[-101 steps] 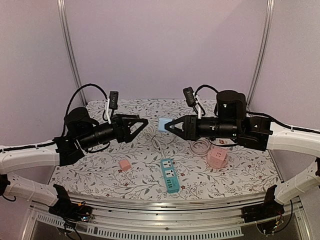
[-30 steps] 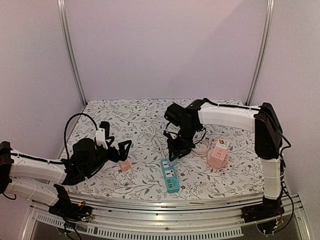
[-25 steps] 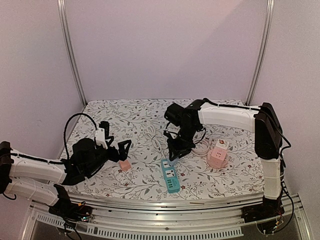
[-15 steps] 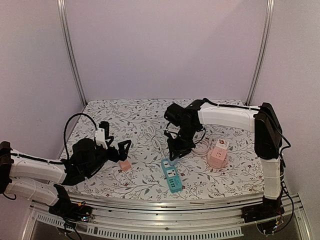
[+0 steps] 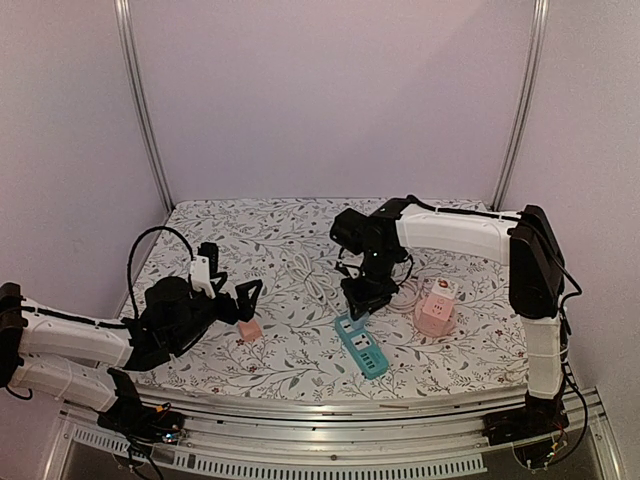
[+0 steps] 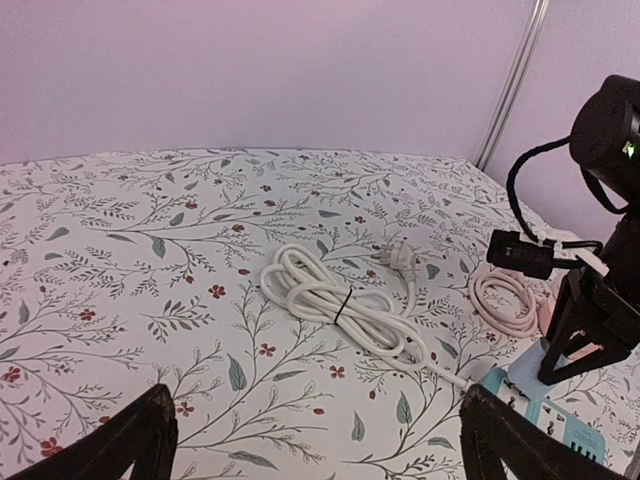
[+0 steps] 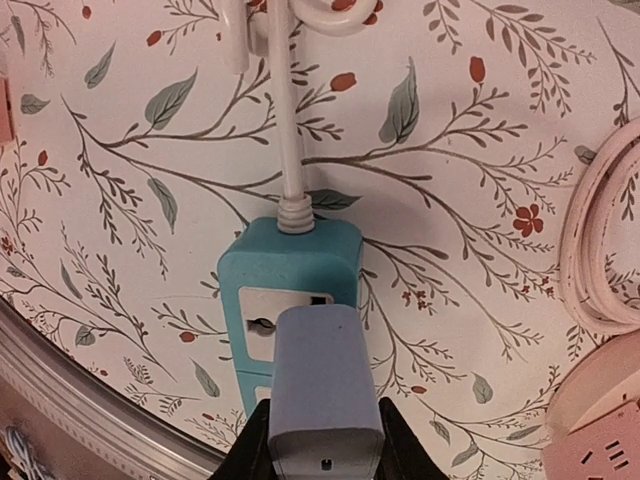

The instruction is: Insert the plug

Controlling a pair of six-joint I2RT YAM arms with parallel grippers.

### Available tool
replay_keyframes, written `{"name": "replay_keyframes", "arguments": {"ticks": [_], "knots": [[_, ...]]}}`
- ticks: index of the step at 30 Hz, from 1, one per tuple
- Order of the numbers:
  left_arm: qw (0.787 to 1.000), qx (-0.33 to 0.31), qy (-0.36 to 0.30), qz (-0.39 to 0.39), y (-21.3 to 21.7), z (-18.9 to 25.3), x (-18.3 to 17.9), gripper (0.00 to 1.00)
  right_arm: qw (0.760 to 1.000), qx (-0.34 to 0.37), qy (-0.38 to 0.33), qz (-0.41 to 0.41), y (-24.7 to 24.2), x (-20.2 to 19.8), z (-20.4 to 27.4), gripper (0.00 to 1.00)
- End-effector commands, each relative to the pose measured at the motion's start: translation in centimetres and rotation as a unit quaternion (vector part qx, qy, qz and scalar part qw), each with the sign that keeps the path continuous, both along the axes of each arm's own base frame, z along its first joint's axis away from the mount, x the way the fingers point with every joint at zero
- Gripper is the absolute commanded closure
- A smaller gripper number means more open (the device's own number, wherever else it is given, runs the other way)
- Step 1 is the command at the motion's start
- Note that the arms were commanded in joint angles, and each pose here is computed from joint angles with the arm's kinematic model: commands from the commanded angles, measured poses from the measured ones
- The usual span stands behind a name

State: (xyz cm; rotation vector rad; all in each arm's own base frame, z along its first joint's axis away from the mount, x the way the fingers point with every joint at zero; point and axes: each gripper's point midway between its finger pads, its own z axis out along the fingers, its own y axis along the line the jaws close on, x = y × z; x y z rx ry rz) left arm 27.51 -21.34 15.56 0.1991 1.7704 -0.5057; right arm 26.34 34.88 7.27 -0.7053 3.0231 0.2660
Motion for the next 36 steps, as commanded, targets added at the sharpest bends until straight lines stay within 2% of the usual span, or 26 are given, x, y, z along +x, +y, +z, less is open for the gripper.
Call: {"name": "replay_keyframes", "arguments": {"ticks": [1,11,36], "knots": [[1.000,0.002,-0.003,0.005,0.4,-0.2,0.0,0.02,0.998,-0.056,-0.004,0.016,-2.3,-0.2,0.1,1.00],[1.000,0.005,-0.002,0.005,0.4,-0.4,0.1,0.02,0.994,-0.100,-0.017,0.040,-2.4,0.0,-1.2,1.00],[1.000,0.003,0.001,0.000,0.1,-0.5,0.1,0.02,0.991,-0.124,-0.005,0.053,-1.5,-0.2,-3.7,1.00]]}}
